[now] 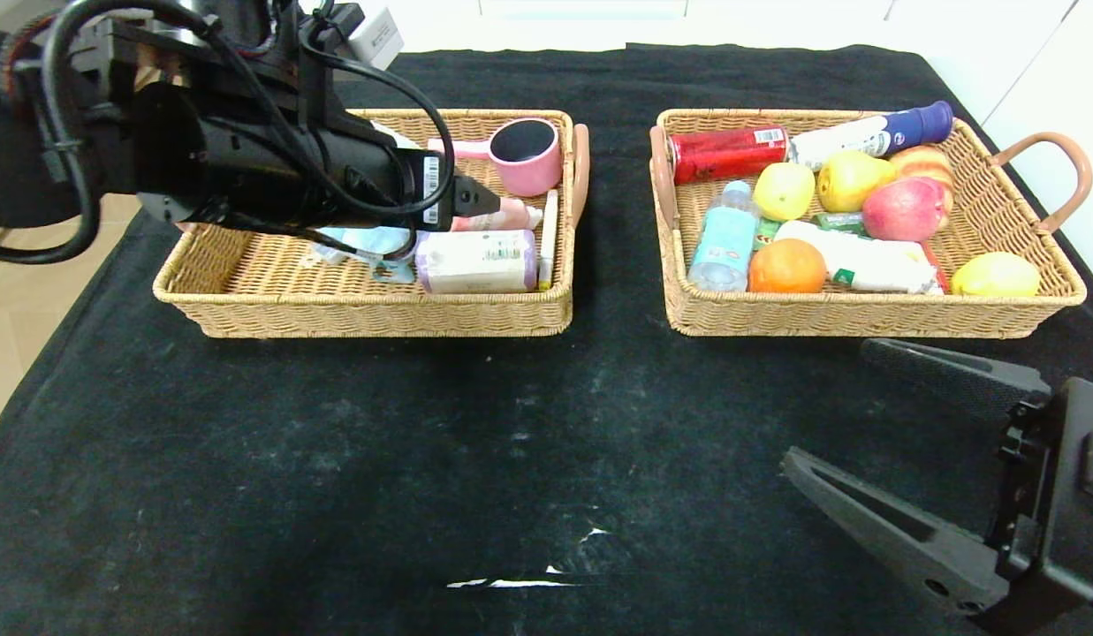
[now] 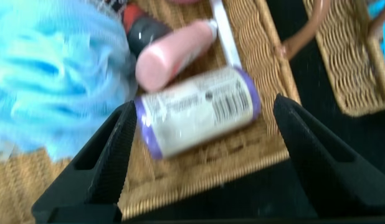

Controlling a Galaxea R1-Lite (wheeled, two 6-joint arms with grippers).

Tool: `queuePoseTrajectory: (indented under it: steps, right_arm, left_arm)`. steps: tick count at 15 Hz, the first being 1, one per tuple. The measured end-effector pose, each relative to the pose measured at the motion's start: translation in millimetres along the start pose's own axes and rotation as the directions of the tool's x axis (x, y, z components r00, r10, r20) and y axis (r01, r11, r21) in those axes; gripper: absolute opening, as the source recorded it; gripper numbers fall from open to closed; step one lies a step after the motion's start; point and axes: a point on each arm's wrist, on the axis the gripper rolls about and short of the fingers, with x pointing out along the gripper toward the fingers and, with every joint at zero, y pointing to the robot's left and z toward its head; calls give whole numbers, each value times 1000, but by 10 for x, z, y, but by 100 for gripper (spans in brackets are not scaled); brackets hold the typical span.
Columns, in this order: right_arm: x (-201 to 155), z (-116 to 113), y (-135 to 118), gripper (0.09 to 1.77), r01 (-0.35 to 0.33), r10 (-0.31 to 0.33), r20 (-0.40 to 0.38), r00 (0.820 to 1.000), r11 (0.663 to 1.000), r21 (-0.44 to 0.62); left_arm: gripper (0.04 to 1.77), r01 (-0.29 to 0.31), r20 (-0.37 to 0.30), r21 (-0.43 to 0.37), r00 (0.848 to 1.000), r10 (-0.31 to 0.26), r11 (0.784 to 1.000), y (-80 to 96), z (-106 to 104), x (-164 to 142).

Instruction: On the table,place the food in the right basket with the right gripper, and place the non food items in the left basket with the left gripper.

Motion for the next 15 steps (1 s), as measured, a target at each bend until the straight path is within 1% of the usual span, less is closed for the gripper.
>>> queuePoseTrajectory:
  steps: [2,3,5,7,11,13,14,15]
  right_arm:
    - [-28,34,-12,171,6,-6,15,1000,1000,1]
    - [-36,41,-14,171,7,-7,18,1000,1000,0]
    - [-47,57,-21,171,13,-13,26,1000,1000,1]
    - [-53,86,-58,171,32,-32,35,999,999,4]
    - [-89,122,-148,171,84,-84,30,996,997,3]
    - [-126,140,-203,171,116,-116,21,993,993,1]
    - [-175,143,-214,171,124,-124,3,992,992,-4]
    - [-239,139,-208,171,121,-121,-37,992,993,-11]
  left_arm:
    - [163,1,-30,17,1000,-1,1000,40,-164,-258]
    - [164,4,-29,23,1000,-3,1000,62,-252,-406]
    - [166,11,-11,32,1000,-11,999,108,-436,-660]
    - [167,43,12,42,999,-43,998,143,-584,-902]
    - [169,59,51,76,997,-63,995,279,-791,-1328]
    - [169,51,45,111,997,-56,992,332,-956,-1486]
    - [169,39,45,122,998,-45,992,353,-1022,-1556]
    - [170,21,48,118,998,-27,993,380,-1062,-1616]
